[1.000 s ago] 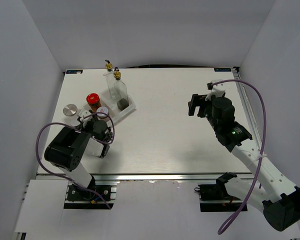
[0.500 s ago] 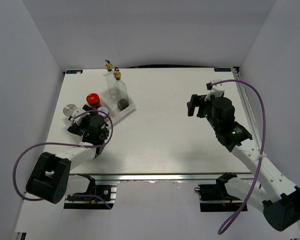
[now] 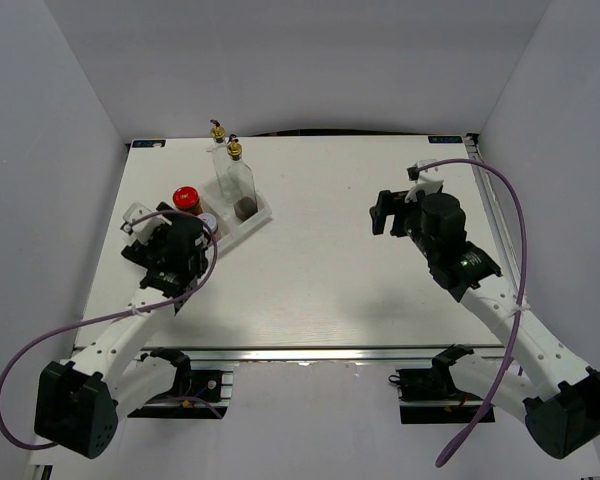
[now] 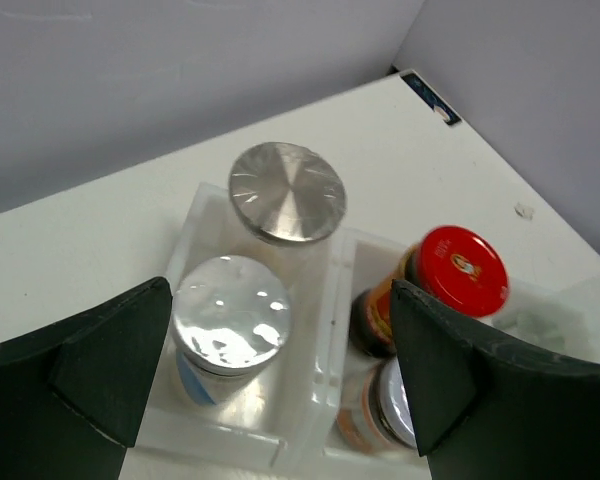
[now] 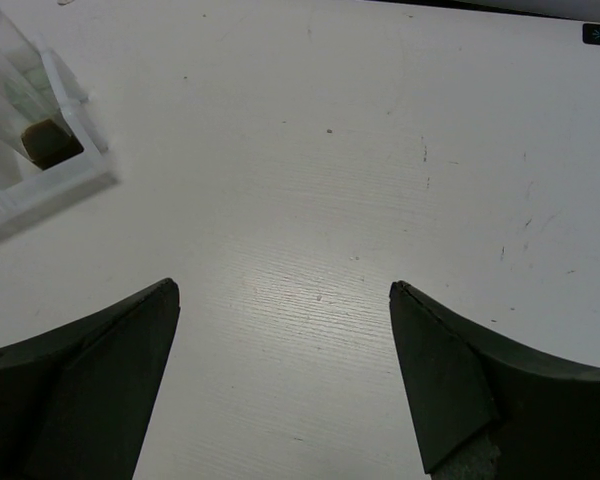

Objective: Organize the condiment bottles

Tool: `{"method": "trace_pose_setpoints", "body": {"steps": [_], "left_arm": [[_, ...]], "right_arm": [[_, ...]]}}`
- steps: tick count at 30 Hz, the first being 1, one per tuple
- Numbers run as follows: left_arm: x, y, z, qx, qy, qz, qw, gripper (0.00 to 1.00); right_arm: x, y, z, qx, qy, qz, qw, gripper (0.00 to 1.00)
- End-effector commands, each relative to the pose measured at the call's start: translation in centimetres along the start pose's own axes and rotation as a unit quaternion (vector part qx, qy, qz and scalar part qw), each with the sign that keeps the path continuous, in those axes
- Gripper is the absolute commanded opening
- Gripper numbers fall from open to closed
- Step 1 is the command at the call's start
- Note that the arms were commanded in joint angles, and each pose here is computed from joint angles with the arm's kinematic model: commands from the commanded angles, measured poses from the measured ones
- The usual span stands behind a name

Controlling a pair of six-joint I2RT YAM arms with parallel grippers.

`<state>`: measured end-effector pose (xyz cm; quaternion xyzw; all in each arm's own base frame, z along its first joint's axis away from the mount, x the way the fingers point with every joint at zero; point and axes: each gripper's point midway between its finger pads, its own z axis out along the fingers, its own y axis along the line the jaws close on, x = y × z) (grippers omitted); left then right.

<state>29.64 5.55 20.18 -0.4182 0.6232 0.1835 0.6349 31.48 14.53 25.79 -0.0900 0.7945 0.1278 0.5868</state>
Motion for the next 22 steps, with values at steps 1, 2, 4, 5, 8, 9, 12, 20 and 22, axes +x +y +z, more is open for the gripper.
{"method": "trace_pose_setpoints", "body": {"steps": [1, 2, 4, 5, 8, 9, 12, 20, 22], "left_arm": [[-1.9, -2.0, -0.9, 0.033, 0.046, 0.034, 0.998, 0.98], [-2.1, -3.2, -1.2, 0.058, 0.066, 0.044, 0.995, 0.98], [-3.4, -5.5, -2.1, 0.093, 0.095, 0.037, 0.990, 0.98], [-4.0, -6.8, -2.5, 0.125, 0.103, 0.044, 0.986, 0.98], [-5.9, -11.5, -4.9, 0.245, 0.135, 0.043, 0.959, 0.98], [-6.8, -12.2, -5.5, 0.265, 0.133, 0.033, 0.955, 0.98], [-6.7, -13.2, -6.6, 0.312, 0.139, 0.037, 0.939, 0.98], [-6.1, -13.1, -6.8, 0.320, 0.143, 0.042, 0.935, 0.98], [-5.8, -13.1, -6.7, 0.320, 0.146, 0.046, 0.935, 0.98]], "right_arm": [[-1.5, -0.8, 0.0, 0.025, -0.015, 0.008, 1.000, 0.89], [-1.3, -1.1, 0.0, 0.032, -0.013, 0.009, 0.999, 0.89], [-1.0, -1.4, 0.2, 0.045, -0.008, 0.017, 0.999, 0.90], [-0.8, -1.4, 0.4, 0.046, -0.006, 0.022, 0.999, 0.89], [-0.5, -1.2, 0.6, 0.044, -0.001, 0.028, 0.999, 0.89], [-0.1, -1.3, 0.6, 0.047, 0.007, 0.030, 0.998, 0.90], [0.7, -2.1, 0.5, 0.070, 0.012, 0.040, 0.997, 0.89], [1.2, -2.5, -0.3, 0.077, 0.004, 0.046, 0.996, 0.90], [1.0, -2.3, -0.4, 0.071, -0.002, 0.050, 0.996, 0.90]]}}
